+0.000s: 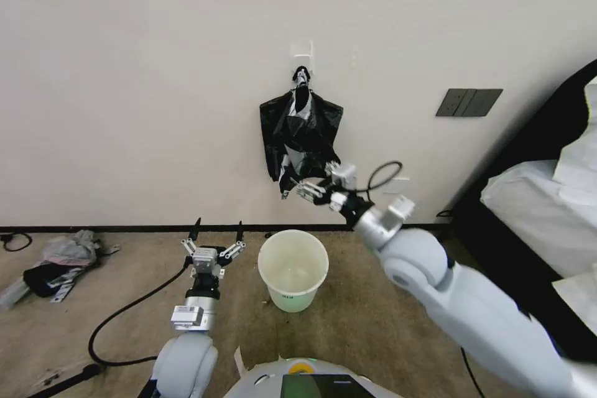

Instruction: Place a trash bag onto the trash bin.

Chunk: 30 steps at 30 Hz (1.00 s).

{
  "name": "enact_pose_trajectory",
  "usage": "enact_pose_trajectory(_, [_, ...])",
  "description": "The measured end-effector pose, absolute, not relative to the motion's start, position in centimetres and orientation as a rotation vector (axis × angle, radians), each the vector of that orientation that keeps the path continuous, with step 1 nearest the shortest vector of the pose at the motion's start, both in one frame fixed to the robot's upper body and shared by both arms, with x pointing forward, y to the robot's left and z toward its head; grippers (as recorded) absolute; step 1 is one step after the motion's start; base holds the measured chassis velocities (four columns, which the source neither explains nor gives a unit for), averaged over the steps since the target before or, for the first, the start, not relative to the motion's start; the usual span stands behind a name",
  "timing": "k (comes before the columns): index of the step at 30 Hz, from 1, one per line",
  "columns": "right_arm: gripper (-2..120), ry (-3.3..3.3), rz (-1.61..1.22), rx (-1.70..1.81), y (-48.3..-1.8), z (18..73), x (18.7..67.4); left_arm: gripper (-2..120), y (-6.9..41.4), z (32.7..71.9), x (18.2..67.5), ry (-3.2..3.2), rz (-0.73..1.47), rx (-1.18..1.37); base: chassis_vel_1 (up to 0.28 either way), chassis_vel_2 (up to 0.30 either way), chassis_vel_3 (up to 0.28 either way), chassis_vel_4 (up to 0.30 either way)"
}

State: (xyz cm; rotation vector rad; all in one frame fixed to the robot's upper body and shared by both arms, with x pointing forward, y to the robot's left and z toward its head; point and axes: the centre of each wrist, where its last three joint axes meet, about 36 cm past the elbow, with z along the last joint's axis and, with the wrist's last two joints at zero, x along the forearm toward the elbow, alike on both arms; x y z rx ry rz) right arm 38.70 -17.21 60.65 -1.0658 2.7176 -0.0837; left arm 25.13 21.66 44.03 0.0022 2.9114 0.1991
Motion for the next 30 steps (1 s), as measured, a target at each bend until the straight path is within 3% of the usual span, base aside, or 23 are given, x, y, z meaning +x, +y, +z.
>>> enact_pose_trajectory(5, [89,2.755,-0.165,-1.039,-15.8,62.5,40.3,100,21.6,43.9,25.2,2.914,0.197,-0.002,0.0,0.0,0.0,0.0])
enact_pose_trajectory(6, [97,2.78,-0.202,-1.036,-14.8,63.7,40.8,100,21.6,43.8,25.3,2.914,0.197,-0.004,0.0,0.0,0.0,0.0])
enact_pose_trajectory(19, [98,2.894,-0.3,-1.085,-10.3,65.8,42.7,100,21.6,43.5,25.9,2.912,0.182,-0.008,0.0,0.0,0.0,0.0])
enact_pose_trajectory(30, [96,2.923,-0.404,-0.976,-10.8,65.8,43.8,100,21.4,43.5,25.8,2.908,0.164,-0.002,0.0,0.0,0.0,0.0])
